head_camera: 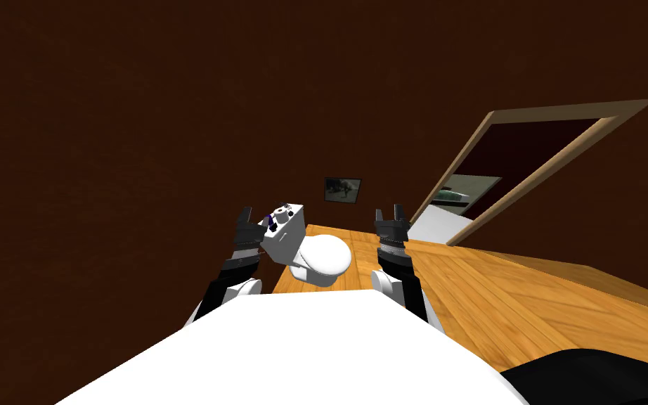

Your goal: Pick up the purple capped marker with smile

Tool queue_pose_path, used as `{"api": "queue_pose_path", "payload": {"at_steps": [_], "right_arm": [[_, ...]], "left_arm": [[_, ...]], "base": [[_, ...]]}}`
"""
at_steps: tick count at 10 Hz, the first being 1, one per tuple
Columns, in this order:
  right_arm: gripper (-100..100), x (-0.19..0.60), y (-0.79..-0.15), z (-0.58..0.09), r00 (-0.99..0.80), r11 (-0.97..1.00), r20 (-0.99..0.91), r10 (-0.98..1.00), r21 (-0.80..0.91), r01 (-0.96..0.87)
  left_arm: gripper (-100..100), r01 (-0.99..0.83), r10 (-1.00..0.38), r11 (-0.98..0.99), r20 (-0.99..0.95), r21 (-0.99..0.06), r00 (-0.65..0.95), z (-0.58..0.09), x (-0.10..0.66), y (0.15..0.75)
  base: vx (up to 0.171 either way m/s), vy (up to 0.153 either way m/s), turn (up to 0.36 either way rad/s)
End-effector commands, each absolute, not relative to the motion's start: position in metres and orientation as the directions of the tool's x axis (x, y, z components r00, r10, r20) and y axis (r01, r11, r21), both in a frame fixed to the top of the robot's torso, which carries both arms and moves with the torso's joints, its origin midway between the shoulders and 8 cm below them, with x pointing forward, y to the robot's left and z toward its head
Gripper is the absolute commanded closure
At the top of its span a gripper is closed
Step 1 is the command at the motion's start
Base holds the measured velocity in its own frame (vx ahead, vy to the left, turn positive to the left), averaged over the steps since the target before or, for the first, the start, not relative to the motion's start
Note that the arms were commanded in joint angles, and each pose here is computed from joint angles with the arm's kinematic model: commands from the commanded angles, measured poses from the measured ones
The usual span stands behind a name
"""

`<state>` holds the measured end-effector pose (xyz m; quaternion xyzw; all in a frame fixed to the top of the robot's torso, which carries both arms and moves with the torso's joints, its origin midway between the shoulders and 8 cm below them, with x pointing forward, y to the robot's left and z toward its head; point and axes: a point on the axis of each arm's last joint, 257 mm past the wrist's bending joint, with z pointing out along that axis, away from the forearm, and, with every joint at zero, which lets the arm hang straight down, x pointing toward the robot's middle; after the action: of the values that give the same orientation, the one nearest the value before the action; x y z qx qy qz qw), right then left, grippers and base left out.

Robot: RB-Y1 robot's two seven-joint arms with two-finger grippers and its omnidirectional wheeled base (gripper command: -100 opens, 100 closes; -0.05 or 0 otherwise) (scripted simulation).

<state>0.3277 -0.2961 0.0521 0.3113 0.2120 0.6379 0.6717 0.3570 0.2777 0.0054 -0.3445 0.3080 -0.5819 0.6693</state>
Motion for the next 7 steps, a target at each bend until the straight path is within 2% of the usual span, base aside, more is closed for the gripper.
{"api": "queue_pose_path", "payload": {"at_steps": [1,7], "right_arm": [[0,0.328,-0.296,0.052,0.096,-0.008,0.112,0.989,0.689,-0.725],[0,0.328,-0.296,0.052,0.096,-0.008,0.112,0.989,0.689,-0.725]], "left_arm": [[-100,0.543,-0.990,0.125,-0.068,-0.831,0.125,-0.003,0.359,0.276],[-100,0.418,-0.949,0.313,-0.292,-0.853,0.115,-0.048,0.368,0.281]], "base": [[-0.034,0.009,-0.023],[-0.070,0.032,-0.037]]}}
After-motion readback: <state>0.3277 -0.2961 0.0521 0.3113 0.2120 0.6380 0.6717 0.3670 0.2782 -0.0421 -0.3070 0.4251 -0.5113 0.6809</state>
